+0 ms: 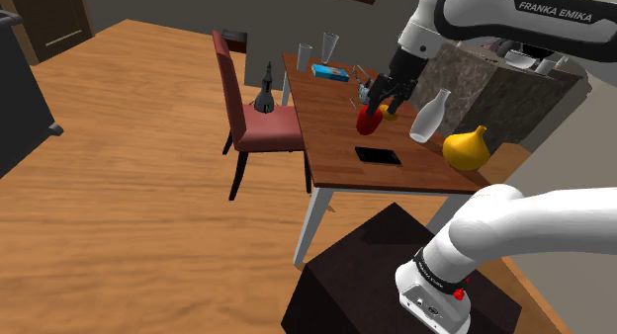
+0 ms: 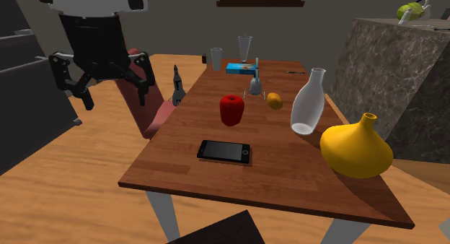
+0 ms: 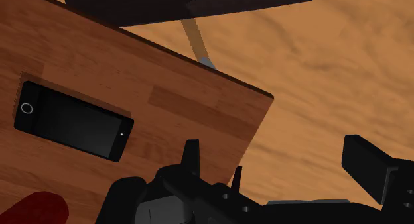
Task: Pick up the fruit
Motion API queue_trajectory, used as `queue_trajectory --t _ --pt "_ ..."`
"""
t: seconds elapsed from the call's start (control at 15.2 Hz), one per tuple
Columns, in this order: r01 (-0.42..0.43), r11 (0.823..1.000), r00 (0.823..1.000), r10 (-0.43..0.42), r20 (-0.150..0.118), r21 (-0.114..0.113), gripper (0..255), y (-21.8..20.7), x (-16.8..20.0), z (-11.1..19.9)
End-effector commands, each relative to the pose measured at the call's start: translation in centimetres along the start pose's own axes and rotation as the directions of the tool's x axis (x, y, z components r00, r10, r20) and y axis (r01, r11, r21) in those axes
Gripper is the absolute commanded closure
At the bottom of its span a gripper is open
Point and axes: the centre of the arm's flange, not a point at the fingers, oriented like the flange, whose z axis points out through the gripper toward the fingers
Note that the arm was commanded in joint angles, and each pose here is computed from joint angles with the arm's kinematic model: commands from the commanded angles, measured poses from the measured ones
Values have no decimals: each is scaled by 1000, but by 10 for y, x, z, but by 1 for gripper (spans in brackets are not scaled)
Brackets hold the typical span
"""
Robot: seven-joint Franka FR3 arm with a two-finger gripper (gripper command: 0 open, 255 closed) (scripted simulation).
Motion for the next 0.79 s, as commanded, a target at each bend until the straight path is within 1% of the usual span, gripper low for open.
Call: queue_trajectory --t 0.0,0.73 --pt "0 1000 1000 0 0 0 0 0 0 0" --pt "32 999 999 -31 37 -8 0 118 84 26"
